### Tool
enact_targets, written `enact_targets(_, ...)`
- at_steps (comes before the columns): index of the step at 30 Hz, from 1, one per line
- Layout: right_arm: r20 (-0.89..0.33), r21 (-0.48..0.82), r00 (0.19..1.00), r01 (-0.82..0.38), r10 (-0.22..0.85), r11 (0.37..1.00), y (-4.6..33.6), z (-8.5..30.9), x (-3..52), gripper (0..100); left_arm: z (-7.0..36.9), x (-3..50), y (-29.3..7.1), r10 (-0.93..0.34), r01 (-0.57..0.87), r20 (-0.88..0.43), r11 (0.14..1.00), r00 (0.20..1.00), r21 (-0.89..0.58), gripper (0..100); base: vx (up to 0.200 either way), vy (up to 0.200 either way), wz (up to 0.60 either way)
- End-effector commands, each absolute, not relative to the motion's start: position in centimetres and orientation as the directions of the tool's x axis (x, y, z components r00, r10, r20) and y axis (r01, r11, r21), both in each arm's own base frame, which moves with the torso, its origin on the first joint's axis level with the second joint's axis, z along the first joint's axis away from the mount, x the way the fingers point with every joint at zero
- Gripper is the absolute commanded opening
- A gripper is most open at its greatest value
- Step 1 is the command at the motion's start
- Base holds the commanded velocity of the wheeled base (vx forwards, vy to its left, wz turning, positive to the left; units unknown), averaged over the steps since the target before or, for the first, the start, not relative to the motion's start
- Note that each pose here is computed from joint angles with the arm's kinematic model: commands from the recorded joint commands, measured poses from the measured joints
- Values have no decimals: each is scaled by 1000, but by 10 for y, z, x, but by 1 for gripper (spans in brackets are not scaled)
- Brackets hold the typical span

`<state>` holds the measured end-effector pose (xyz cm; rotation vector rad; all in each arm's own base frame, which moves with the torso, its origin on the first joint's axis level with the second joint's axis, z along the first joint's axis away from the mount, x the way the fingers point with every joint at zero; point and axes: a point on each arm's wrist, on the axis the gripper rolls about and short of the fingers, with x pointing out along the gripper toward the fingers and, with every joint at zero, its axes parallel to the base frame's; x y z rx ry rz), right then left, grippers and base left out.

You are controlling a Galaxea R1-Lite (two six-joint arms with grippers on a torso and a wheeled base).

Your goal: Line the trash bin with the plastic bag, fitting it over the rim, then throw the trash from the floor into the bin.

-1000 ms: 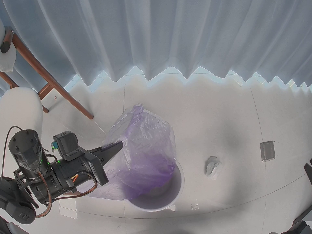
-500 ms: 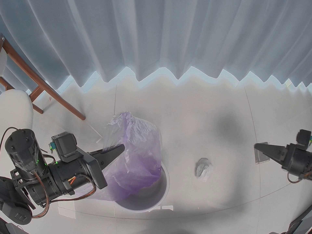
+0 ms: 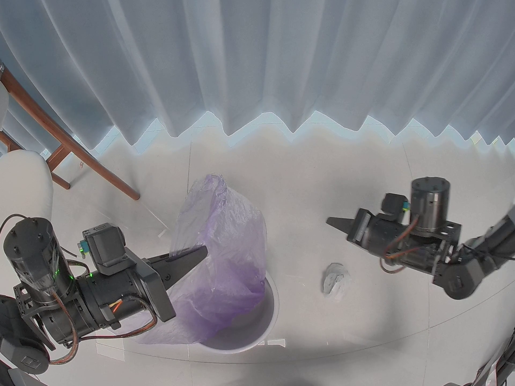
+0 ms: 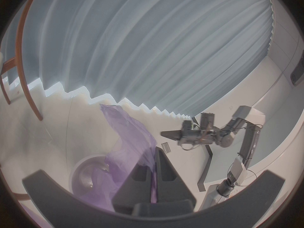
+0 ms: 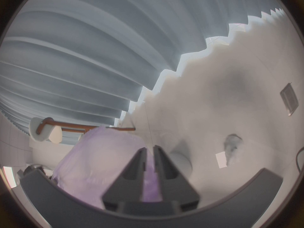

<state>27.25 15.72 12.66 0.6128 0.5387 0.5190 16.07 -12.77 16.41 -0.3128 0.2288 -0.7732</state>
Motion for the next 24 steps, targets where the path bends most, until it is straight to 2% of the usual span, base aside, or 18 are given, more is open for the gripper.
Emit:
enact_targets(1, -274, 694, 753, -277, 599, 665, 242, 73, 333, 0, 166, 151, -129, -738, 671, -80, 649, 670, -360, 0, 0, 0, 0)
enact_targets(4, -246, 712, 754, -286, 609, 642, 256, 75, 338, 0, 164, 150, -129, -741, 673, -86, 647, 666, -359, 0, 0, 0, 0)
enact_targets(5, -235, 725, 741, -297, 629, 621, 270, 74, 336, 0, 164, 149, -129, -743, 675, -86, 645, 664, -359, 0, 0, 0, 0)
enact_targets(10, -243, 728, 701, -325, 670, 603, 298, 60, 326, 0, 164, 149, -129, -743, 675, -86, 645, 664, -359, 0, 0, 0, 0)
enact_targets(14, -270, 725, 671, -331, 691, 604, 310, 48, 315, 0, 164, 150, -129, -743, 675, -85, 645, 664, -359, 0, 0, 0, 0)
enact_targets(18, -267, 733, 647, -345, 715, 586, 315, 53, 299, 0, 163, 152, -128, -733, 665, -91, 656, 674, -358, 0, 0, 0, 0)
enact_targets(21, -267, 769, 600, -339, 754, 542, 314, 71, 271, 0, 164, 153, -128, -730, 663, -89, 659, 677, -355, 0, 0, 0, 0)
enact_targets(24, -291, 789, 530, -337, 796, 513, 318, 71, 245, 0, 163, 154, -129, -730, 663, -91, 659, 677, -355, 0, 0, 0, 0)
